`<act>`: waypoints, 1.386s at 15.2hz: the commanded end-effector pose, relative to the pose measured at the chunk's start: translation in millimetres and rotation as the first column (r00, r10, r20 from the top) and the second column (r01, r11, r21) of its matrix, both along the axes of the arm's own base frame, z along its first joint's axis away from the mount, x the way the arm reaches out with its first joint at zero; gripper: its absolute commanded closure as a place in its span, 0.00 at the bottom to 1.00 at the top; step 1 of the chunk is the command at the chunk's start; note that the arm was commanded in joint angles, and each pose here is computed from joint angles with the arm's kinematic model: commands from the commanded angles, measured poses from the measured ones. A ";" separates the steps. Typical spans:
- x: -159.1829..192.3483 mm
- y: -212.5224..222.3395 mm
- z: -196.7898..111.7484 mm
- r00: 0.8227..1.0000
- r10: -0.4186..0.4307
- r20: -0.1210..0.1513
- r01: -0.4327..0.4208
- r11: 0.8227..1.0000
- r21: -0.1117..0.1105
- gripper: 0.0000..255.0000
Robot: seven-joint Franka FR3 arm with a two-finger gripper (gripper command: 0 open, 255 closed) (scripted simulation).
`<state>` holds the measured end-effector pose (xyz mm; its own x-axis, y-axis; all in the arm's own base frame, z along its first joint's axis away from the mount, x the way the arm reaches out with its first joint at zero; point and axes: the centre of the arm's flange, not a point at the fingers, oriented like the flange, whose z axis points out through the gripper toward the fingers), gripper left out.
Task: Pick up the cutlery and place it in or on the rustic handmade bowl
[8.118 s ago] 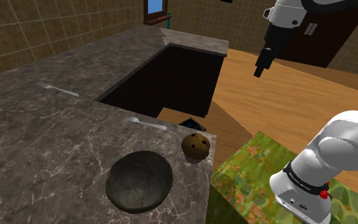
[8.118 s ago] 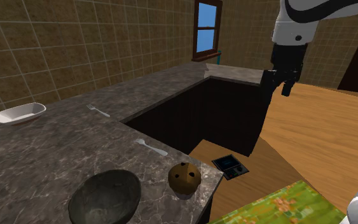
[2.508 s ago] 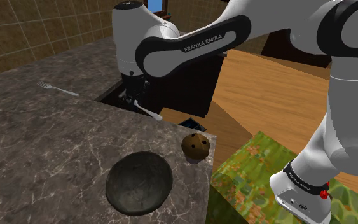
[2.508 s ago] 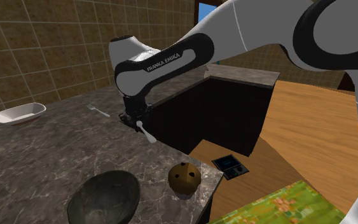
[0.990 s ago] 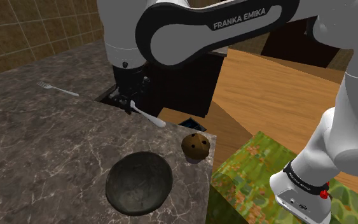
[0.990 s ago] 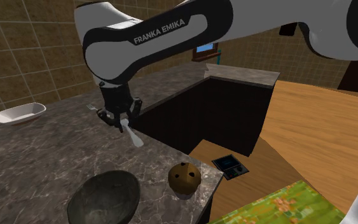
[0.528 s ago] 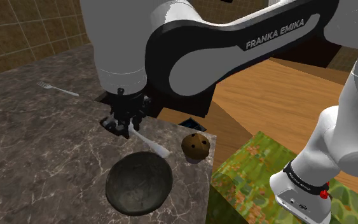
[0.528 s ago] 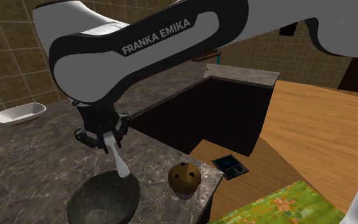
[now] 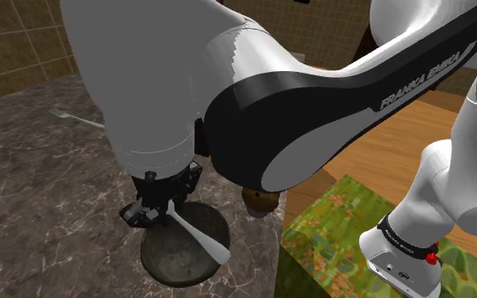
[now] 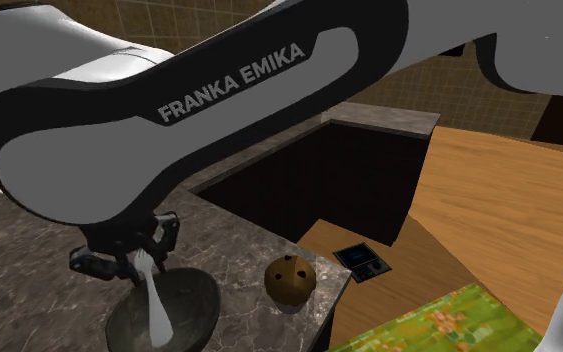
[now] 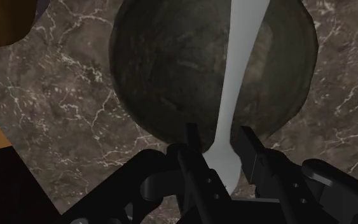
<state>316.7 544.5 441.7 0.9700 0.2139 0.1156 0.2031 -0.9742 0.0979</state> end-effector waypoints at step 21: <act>-4.0 2.0 -26.9 1.000 -0.001 0.000 0.001 1.000 0.000 0.00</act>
<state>313.4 546.0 407.2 0.9702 0.2128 0.1159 0.2021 -0.9745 0.0978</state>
